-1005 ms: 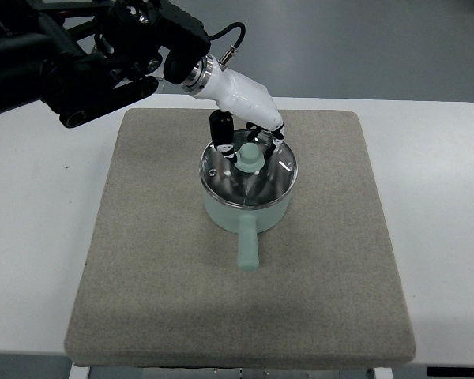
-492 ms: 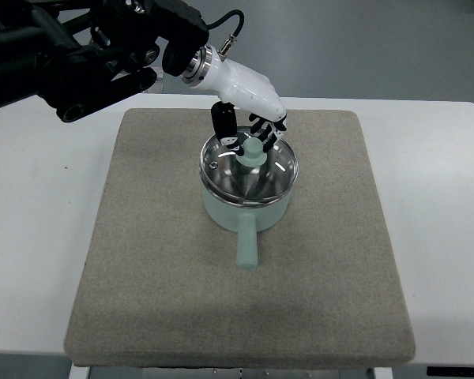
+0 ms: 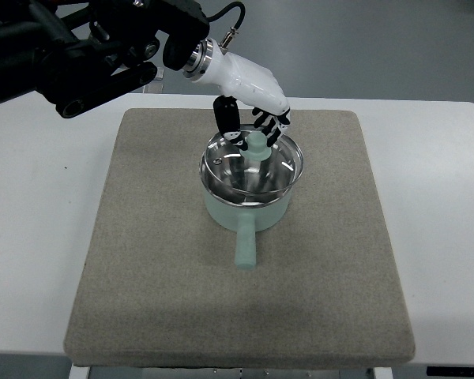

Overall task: Place lid left of pot with left hand
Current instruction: 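Lift the glass lid off the saucepan with the left hand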

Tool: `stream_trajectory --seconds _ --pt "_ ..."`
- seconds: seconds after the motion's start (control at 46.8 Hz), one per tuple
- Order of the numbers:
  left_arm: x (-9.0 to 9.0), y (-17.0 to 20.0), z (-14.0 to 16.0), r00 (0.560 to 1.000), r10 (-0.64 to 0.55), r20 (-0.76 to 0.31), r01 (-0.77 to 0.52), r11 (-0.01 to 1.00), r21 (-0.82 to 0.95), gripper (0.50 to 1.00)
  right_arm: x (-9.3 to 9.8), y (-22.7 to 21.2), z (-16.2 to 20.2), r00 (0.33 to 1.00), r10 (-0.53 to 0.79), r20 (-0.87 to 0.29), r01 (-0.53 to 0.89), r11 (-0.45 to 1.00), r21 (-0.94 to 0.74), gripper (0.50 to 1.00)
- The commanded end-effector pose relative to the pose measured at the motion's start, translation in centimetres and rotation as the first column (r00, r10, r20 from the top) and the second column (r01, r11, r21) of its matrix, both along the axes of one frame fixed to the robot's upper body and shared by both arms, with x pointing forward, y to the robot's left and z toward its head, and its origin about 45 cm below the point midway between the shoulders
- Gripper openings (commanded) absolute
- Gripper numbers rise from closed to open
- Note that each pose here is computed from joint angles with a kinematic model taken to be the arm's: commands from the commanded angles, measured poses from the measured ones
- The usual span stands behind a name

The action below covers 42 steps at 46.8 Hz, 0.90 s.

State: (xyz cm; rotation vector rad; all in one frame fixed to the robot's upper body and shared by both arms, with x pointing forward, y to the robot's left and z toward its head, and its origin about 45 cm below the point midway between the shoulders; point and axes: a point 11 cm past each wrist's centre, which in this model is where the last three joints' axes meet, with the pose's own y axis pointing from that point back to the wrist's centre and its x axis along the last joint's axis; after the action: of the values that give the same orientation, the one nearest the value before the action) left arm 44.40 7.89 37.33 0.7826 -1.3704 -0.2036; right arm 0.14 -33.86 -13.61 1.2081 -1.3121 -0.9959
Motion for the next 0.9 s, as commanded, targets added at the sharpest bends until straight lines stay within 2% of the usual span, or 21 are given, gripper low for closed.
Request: stream_trajectory --seconds 0.0,0.214,0.385,0.62,0.877 --pt "0.0 0.0 0.0 1.000 0.001 0.002 -0.001 1.000 0.001 0.500 0.0 0.0 0.0 1.000 0.001 -0.001 -0.001 1.000 0.000 0.923" --pt "1.0 1.0 0.0 0.999 0.043 0.005 -0.043 0.999 -0.002 0.500 0.0 0.0 0.0 1.000 0.001 -0.001 -0.001 1.000 0.000 0.924" --pt "2.6 3.1 0.2 0.992 0.121 0.019 -0.121 0.993 -0.003 0.500 0.0 0.0 0.0 1.000 -0.001 -0.001 0.001 1.000 0.000 0.924" --pt "4.8 9.0 1.4 0.962 0.269 0.046 -0.269 0.963 -0.004 0.500 0.0 0.0 0.0 1.000 -0.001 -0.001 0.001 1.000 0.000 0.921" --pt "5.5 15.7 3.0 0.915 0.396 0.072 -0.396 0.918 -0.021 0.500 0.0 0.0 0.0 1.000 -0.001 -0.001 0.001 1.000 0.000 0.923"
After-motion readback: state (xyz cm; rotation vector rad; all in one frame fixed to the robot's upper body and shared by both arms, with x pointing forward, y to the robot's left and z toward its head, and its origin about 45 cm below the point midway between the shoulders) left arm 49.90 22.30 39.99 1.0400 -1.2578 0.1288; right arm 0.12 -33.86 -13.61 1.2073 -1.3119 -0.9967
